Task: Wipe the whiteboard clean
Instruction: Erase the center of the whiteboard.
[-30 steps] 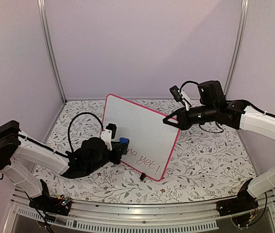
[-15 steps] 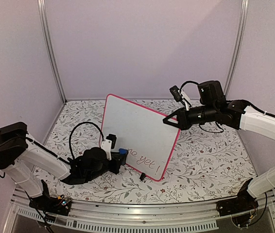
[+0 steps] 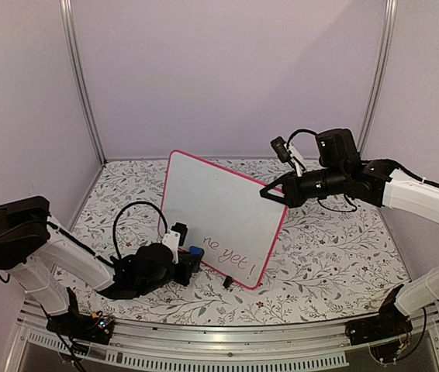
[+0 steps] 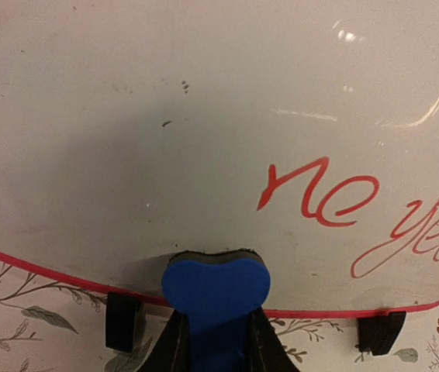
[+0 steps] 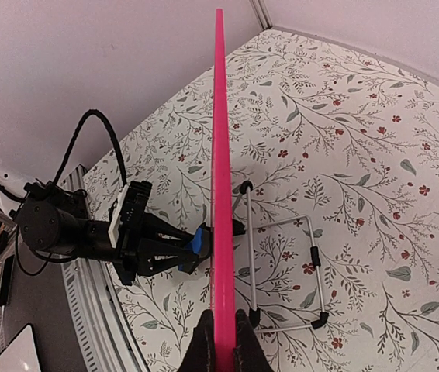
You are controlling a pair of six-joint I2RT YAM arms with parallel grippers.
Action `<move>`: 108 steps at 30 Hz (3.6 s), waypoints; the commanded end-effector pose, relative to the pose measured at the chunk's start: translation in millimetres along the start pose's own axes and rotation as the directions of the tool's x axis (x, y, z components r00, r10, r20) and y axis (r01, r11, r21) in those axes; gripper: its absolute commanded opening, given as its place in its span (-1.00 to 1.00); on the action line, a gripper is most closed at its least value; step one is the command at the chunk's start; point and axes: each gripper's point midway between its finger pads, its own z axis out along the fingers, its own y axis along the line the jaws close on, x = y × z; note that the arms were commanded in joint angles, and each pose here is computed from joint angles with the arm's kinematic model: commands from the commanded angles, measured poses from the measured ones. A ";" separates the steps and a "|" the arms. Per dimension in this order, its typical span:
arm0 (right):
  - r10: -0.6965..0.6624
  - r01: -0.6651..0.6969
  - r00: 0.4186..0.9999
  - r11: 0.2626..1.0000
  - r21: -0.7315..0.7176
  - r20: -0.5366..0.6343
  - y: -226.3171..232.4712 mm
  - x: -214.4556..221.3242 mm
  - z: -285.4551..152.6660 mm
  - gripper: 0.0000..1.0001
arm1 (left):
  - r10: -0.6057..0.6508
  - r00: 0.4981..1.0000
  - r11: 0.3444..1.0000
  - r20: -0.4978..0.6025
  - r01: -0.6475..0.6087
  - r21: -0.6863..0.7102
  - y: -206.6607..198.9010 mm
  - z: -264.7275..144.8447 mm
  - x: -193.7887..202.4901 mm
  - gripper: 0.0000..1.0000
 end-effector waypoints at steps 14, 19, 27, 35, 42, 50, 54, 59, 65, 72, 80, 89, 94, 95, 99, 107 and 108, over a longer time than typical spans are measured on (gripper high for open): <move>-0.041 0.034 0.993 0.997 -0.067 -0.110 12.2 32.2 7.6 -1.00 | 0.064 0.987 0.998 0.145 -0.062 -0.021 -4.5 -13.0 -90.2 -0.90; -0.040 0.033 0.993 0.997 -0.068 -0.112 12.1 32.8 8.0 -1.00 | 0.087 0.991 0.996 0.101 -0.085 -0.026 -7.3 2.0 -77.7 -0.91; -0.039 0.032 0.993 0.997 -0.067 -0.113 11.8 33.7 8.0 -1.00 | 0.064 0.997 0.998 0.048 -0.063 -0.021 -2.0 7.7 -46.7 -0.91; -0.040 0.032 0.993 0.997 -0.067 -0.113 11.5 33.0 8.9 -1.00 | 0.053 0.999 0.999 0.004 -0.053 -0.008 -3.0 6.8 -20.3 -0.92; -0.040 0.033 0.993 0.997 -0.068 -0.112 12.0 32.8 8.2 -1.00 | 0.050 0.999 0.999 -0.021 -0.050 -0.005 -4.2 6.4 -6.4 -0.92; -0.040 0.032 0.993 0.997 -0.068 -0.112 12.1 32.9 8.0 -1.00 | 0.044 0.998 0.999 -0.041 -0.045 -0.015 0.5 1.6 4.3 -0.92; -0.040 0.033 0.993 0.997 -0.068 -0.111 12.2 32.5 8.0 -1.00 | 0.046 0.997 0.999 -0.055 -0.047 -0.018 1.9 0.6 10.5 -0.92; -0.040 0.032 0.993 0.997 -0.066 -0.113 12.1 32.8 7.5 -1.00 | 0.051 0.995 0.998 -0.082 -0.053 -0.020 2.2 0.9 21.2 -0.92; -0.040 0.033 0.993 0.997 -0.065 -0.111 12.3 31.8 6.8 -1.00 | 0.045 0.991 0.998 -0.124 -0.049 -0.028 3.3 1.1 39.4 -0.92; -0.041 0.034 0.993 0.997 -0.064 -0.112 11.8 32.1 6.9 -1.00 | 0.021 0.987 0.999 -0.161 -0.026 -0.031 7.2 -3.5 49.9 -0.92; -0.043 0.036 0.993 0.997 -0.064 -0.108 12.5 31.2 6.5 -1.00 | 0.019 0.980 0.999 -0.199 -0.024 -0.024 7.2 -6.2 57.6 -0.93; -0.043 0.036 0.993 0.997 -0.064 -0.108 12.7 31.6 5.6 -1.00 | 0.036 0.994 0.999 -0.099 -0.033 0.028 -10.4 -28.7 11.7 -0.94; -0.042 0.035 0.993 0.997 -0.064 -0.108 12.5 31.4 6.2 -1.00 | 0.061 0.998 0.998 0.009 -0.061 0.018 -14.8 -48.6 -38.1 -0.92; -0.042 0.035 0.993 0.997 -0.065 -0.108 12.5 31.6 6.5 -1.00 | 0.075 0.997 0.997 0.027 -0.076 0.014 -15.1 -51.2 -46.7 -0.92; -0.041 0.034 0.993 0.997 -0.065 -0.110 12.2 31.9 7.1 -1.00 | 0.101 0.993 0.995 0.068 -0.102 0.003 -15.7 -51.9 -68.5 -0.91; -0.040 0.034 0.993 0.997 -0.064 -0.107 12.8 31.2 5.5 -1.00 | 0.135 0.990 0.991 0.036 -0.135 -0.008 -19.8 -19.2 -63.0 -0.92; -0.039 0.033 0.993 0.997 -0.064 -0.107 12.8 31.5 5.5 -1.00 | 0.133 0.990 0.991 0.038 -0.133 -0.007 -20.4 -15.8 -62.7 -0.92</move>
